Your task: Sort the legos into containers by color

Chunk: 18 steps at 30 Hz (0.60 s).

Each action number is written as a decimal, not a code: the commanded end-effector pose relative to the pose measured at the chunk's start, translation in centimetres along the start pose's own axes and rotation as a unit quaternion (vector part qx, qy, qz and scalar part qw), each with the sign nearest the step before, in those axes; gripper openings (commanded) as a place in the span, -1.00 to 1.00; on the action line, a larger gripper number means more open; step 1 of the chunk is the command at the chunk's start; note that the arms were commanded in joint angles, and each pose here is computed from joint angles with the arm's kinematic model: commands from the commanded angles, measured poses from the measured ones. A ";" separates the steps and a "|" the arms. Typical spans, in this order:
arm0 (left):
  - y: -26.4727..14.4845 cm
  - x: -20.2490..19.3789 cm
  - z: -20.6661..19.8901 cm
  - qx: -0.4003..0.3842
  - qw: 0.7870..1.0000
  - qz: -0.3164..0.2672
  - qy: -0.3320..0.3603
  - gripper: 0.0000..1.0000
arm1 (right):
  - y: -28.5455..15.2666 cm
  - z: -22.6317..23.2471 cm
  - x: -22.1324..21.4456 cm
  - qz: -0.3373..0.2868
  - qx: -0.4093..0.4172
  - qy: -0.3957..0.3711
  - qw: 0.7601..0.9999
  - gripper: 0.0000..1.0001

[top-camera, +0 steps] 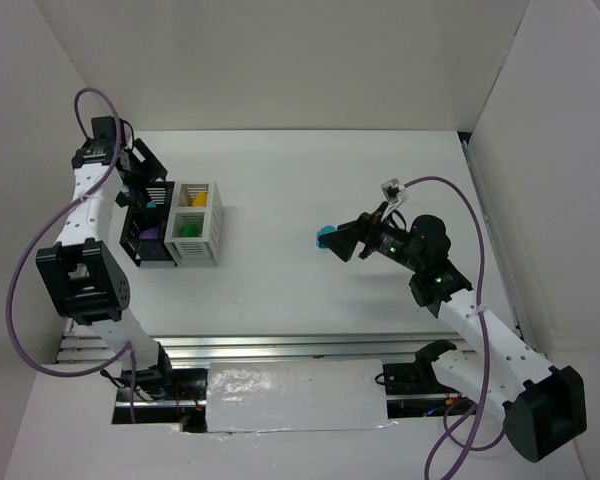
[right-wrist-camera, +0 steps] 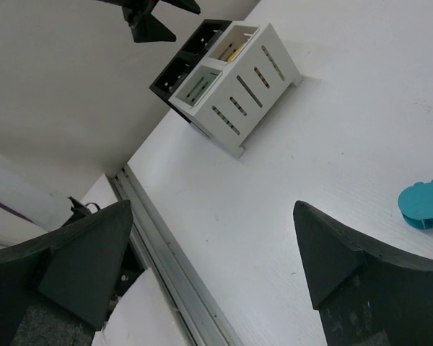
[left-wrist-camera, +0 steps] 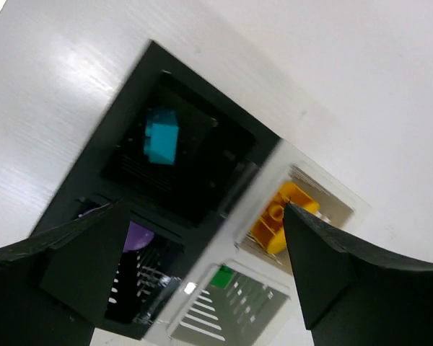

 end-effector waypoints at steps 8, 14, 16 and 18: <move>-10.3 -12.3 -12.2 -0.363 0.895 0.009 0.259 0.99 | -5.3 -2.2 3.5 -0.145 -0.259 0.047 0.954 0.99; -8.7 -26.2 -16.8 -0.359 0.820 0.030 0.445 0.99 | -9.3 -2.2 4.9 -0.197 -0.347 0.052 0.916 0.99; -6.7 -29.3 -17.8 -0.352 0.800 0.035 0.485 0.99 | -9.5 -2.1 5.0 -0.197 -0.348 0.046 0.915 1.00; -4.7 -32.2 -19.0 -0.342 0.783 0.052 0.517 0.99 | -9.3 -2.2 4.7 -0.191 -0.342 0.043 0.919 0.99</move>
Point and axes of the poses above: each gripper's point midway between its finger pads, its own y axis out along the fingers, its own z axis along the line the jaws close on, x = y × z, the point moved 7 cm from there along -y, back along the fingers, and after that the axes turned 14 degrees about -y, right-handed, at the moved point
